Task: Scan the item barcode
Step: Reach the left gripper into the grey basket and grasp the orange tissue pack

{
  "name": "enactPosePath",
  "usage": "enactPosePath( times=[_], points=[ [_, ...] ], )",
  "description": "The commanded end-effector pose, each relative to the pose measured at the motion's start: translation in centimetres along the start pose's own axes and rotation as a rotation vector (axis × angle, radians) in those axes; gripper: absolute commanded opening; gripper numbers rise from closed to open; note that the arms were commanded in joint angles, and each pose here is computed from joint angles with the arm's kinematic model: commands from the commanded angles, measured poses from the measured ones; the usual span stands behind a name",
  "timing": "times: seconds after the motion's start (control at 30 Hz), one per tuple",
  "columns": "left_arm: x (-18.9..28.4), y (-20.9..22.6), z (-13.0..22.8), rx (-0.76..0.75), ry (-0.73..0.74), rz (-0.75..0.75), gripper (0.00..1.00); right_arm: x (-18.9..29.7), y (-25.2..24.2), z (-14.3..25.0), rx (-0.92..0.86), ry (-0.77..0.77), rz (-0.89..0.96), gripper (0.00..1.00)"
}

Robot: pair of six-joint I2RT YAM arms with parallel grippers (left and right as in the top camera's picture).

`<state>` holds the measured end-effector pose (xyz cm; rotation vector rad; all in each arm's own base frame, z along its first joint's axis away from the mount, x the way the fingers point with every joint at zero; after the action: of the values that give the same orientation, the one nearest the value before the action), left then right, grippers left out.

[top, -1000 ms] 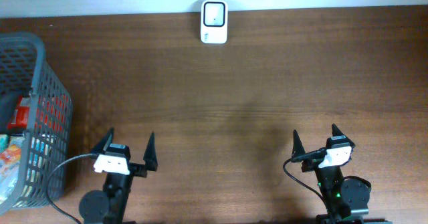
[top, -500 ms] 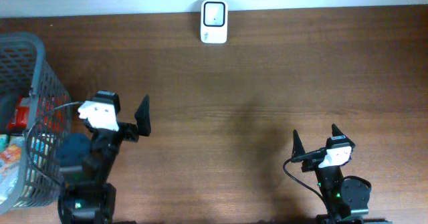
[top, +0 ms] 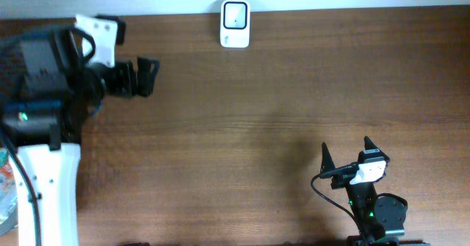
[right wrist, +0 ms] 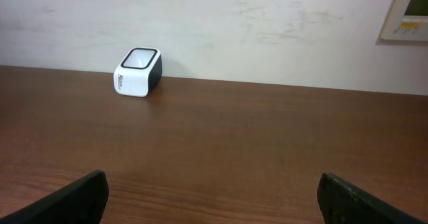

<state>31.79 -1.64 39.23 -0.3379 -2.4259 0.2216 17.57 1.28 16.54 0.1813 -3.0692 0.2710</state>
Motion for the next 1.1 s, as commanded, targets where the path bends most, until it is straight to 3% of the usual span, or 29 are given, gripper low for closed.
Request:
enactPosePath(
  times=[0.0, 0.07, 0.13, 0.23, 0.4, 0.5, 0.63, 0.83, 0.93, 1.0, 1.07],
  points=[
    [-0.3, -0.6, -1.5, -0.025, 0.004, 0.06, 0.99, 0.0, -0.1, 0.3, -0.013, 0.005, 0.006, 0.99],
    [-0.4, -0.3, -1.7, -0.025, -0.008, 0.034, 0.99, 0.0, -0.1, 0.3, -0.013, 0.005, 0.006, 0.99],
    [1.0, 3.5, -2.5, 0.284, -0.084, -0.239, 0.99, 0.0, -0.1, 0.3, -0.013, 0.005, 0.006, 0.99],
    [4.7, 9.7, -2.3, 0.637, -0.21, -0.514, 1.0, 0.0, -0.1, 0.3, -0.013, 0.005, 0.006, 0.99],
    [10.7, 17.6, 2.0, 1.001, -0.298, -0.927, 0.91, 0.0, -0.1, 0.3, -0.013, 0.005, 0.007, 0.99],
    [12.6, 20.3, 5.1, 1.099, -0.244, -1.137, 0.9, 0.0, -0.1, 0.3, -0.013, 0.005, 0.006, 0.99],
    [11.8, 24.7, 9.6, 1.189, -0.11, -1.281, 0.84, 0.0, -0.1, 0.3, -0.013, 0.005, 0.006, 0.99],
    [8.0, 29.9, 15.8, 1.189, 0.092, -1.338, 0.78, 0.0, -0.1, 0.3, -0.013, 0.005, 0.006, 0.99],
    [6.7, 32.0, 18.4, 1.154, 0.153, -1.341, 0.69, 0.0, -0.1, 0.3, -0.013, 0.005, 0.006, 0.99],
    [6.3, 32.9, 20.4, 1.18, 0.182, -1.354, 0.5, 0.0, -0.1, 0.3, -0.013, 0.005, 0.006, 0.99],
    [6.0, 33.5, 21.8, 1.178, 0.211, -1.358, 0.49, 0.0, -0.1, 0.3, -0.013, 0.005, 0.006, 0.99]
  ],
)
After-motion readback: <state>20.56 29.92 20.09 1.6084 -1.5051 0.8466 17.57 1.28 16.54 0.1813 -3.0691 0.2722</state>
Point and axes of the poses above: each gripper's point midway between its finger pads, its own x axis back along the fingers, its own y axis along the line the jaws close on, z = x × y, the point moved 7 cm from there along x, back along the fingers, and after that the axes turned 9 degrees about x, right-handed, at the moved point
